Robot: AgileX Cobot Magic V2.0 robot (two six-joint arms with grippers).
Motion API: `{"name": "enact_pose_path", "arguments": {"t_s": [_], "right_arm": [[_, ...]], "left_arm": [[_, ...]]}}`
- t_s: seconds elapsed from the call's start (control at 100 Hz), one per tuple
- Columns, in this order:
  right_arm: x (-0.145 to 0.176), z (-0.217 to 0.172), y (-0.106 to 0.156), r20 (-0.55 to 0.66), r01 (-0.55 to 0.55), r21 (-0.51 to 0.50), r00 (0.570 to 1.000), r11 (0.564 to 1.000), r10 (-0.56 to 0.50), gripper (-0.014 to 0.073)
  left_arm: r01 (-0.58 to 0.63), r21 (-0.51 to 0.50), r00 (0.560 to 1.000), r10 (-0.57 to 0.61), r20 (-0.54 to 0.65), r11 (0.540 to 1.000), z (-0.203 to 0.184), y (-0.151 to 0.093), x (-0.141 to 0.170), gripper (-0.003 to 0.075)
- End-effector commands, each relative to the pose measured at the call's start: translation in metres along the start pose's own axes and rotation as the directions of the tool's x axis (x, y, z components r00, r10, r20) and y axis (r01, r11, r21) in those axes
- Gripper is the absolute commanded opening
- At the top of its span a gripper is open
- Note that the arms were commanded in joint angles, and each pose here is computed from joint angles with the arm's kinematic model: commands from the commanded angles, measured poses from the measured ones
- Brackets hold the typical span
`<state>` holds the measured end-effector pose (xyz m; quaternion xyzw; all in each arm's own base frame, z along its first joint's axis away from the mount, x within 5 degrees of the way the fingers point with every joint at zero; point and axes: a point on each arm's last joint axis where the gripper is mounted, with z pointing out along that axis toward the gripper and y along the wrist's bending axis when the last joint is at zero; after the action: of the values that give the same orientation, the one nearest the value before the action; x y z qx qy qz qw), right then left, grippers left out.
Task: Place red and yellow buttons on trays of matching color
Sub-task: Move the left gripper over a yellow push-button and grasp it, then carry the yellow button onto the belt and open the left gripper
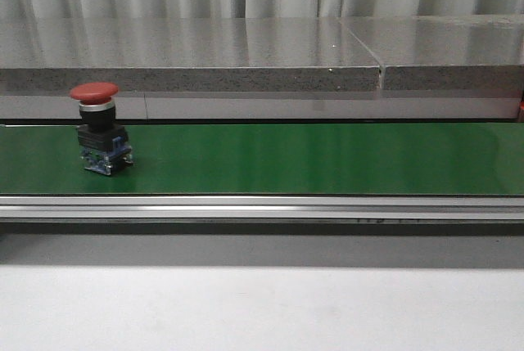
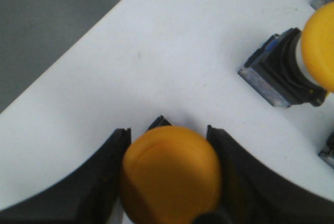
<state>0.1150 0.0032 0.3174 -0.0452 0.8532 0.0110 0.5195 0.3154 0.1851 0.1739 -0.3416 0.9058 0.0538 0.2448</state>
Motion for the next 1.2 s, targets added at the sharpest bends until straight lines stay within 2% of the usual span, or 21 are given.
{"name": "enact_pose_path", "arguments": {"t_s": [0.0, 0.18, 0.29, 0.52, 0.78, 0.96, 1.19], "right_arm": [[-0.013, -0.005, -0.002, 0.089, 0.008, 0.021, 0.996, 1.000, -0.010, -0.0068], [-0.013, -0.005, -0.002, 0.089, 0.008, 0.021, 0.996, 1.000, -0.010, -0.0068], [-0.013, -0.005, -0.002, 0.089, 0.008, 0.021, 0.996, 1.000, -0.010, -0.0068], [-0.013, -0.005, -0.002, 0.089, 0.008, 0.021, 0.996, 1.000, -0.010, -0.0068], [-0.013, -0.005, -0.002, 0.089, 0.008, 0.021, 0.996, 1.000, -0.010, -0.0068], [-0.013, -0.005, -0.002, 0.089, 0.008, 0.021, 0.996, 1.000, -0.010, -0.0068], [-0.013, -0.005, -0.002, 0.089, 0.008, 0.021, 0.996, 1.000, -0.010, -0.0068]], "left_arm": [[0.005, 0.038, 0.991, -0.010, 0.133, 0.999, -0.033, -0.007, -0.019, -0.0019], [-0.047, 0.090, 0.970, 0.024, 0.243, 0.995, -0.077, -0.027, -0.024, -0.0019], [-0.109, 0.136, 0.952, 0.064, 0.300, 0.985, -0.111, -0.049, -0.020, -0.0019], [-0.295, 0.184, 0.922, 0.228, 0.315, 0.938, -0.154, -0.089, 0.006, -0.0019], [-0.414, 0.240, 0.892, 0.338, 0.301, 0.878, -0.161, -0.126, 0.029, -0.0019], [-0.441, 0.247, 0.889, 0.381, 0.253, 0.863, -0.156, -0.135, 0.039, -0.0019], [-0.432, 0.252, 0.898, 0.385, 0.215, 0.866, -0.140, -0.139, 0.043, -0.0019]]}}
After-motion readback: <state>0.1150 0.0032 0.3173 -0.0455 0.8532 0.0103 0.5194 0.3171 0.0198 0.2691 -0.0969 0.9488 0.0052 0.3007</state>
